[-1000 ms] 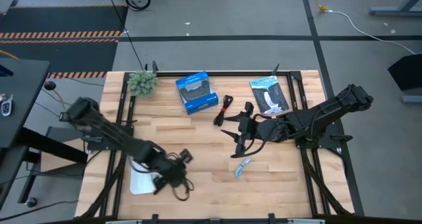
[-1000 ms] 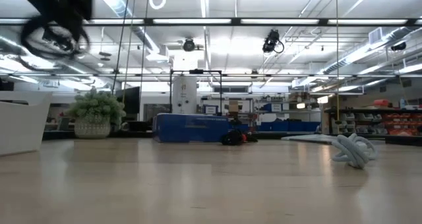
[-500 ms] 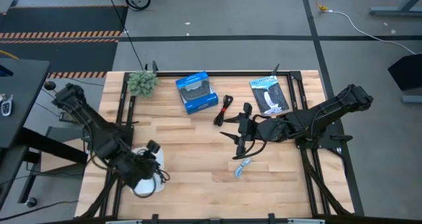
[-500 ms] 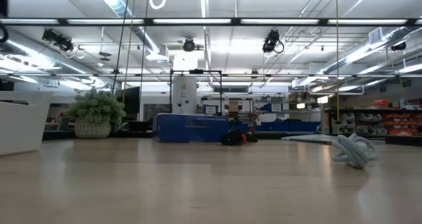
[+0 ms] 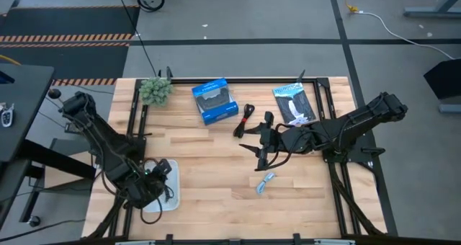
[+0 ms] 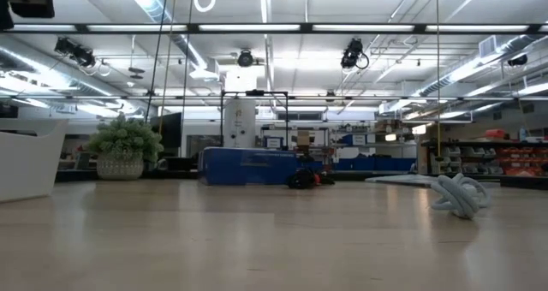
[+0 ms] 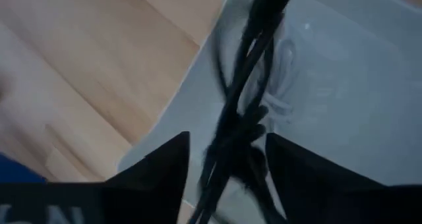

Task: Pick and place USB-C Cables
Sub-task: Put the bottom black charger cable into the white bin

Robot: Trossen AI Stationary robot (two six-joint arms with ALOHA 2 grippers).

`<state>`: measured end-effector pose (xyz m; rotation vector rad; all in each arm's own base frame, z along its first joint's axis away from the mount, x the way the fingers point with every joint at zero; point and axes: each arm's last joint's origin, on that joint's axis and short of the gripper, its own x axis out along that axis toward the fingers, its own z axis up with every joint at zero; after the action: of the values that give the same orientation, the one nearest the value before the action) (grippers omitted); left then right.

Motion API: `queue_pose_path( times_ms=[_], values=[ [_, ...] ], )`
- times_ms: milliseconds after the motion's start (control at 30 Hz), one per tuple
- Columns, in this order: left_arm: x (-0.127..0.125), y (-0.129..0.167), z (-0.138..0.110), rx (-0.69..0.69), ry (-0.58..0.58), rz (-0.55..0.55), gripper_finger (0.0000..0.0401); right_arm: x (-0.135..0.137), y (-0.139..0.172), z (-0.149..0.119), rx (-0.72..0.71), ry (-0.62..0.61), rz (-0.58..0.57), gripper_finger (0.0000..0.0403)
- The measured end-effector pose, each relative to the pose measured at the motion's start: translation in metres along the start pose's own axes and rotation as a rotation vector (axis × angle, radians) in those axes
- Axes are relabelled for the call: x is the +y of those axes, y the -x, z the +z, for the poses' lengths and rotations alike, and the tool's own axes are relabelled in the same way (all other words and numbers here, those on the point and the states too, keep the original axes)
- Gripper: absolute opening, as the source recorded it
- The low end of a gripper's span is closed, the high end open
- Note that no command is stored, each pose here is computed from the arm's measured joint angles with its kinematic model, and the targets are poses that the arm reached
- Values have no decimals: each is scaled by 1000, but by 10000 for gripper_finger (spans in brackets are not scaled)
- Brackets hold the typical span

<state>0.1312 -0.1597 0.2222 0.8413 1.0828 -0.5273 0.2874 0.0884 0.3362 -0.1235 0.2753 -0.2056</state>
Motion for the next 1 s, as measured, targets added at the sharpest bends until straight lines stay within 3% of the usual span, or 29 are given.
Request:
queue_pose_path(
  times_ms=[167, 333, 567, 733, 1000],
  values=[
    [5, 7, 10, 20, -49, 19, 254, 2, -1, -8, 22, -10, 2, 203],
    [20, 13, 15, 13, 29, 105, 246, 2, -5, -24, 64, -43, 4, 203],
    [24, 11, 7, 88, 96, -90, 213, 8, -14, -41, 114, -65, 31, 203],
    [32, 6, 7, 102, 213, -93, 203, 8, -14, -35, 69, -125, 23, 203],
    [35, -15, 12, 184, 235, -173, 274, 12, -20, -38, 65, -163, 17, 203]
  ],
)
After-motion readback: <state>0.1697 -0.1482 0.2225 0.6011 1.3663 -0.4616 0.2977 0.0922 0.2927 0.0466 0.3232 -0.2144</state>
